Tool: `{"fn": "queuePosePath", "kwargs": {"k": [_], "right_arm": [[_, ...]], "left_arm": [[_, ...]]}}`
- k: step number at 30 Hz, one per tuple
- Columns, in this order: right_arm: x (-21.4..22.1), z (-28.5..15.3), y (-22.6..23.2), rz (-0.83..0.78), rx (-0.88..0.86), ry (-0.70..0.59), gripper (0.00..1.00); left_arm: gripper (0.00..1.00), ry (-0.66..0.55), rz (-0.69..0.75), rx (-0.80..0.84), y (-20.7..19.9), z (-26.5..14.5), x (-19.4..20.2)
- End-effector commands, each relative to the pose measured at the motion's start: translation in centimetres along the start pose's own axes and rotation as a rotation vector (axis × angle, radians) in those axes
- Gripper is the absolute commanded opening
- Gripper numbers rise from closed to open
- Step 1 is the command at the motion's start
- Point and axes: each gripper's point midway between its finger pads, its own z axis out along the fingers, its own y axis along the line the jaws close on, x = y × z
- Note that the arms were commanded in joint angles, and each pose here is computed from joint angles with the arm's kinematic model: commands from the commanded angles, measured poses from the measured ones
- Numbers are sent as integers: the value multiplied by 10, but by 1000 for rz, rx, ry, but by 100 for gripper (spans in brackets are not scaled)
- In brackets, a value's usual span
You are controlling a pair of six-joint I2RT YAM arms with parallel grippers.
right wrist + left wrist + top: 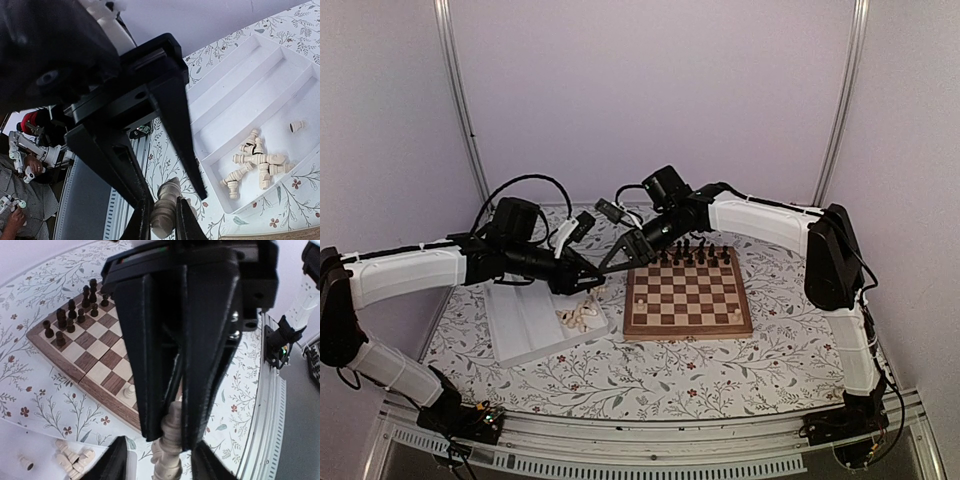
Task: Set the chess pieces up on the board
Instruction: Place the chess piece on the chessboard.
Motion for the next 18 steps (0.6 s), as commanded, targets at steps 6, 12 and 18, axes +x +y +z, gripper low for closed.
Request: {"fn": "queuePosePath", "kwargs": {"k": [6, 12, 18], "right_arm": [[-20, -21, 25, -71, 6, -38, 0], [-21, -28, 25, -78, 14, -46, 0], [-19, -31, 21, -70, 20, -47, 0]], "left_arm": [[59, -119, 51, -50, -3, -1, -5], [52, -69, 52, -14, -6, 13, 7], [40, -45, 46, -14, -5, 17, 11]]}}
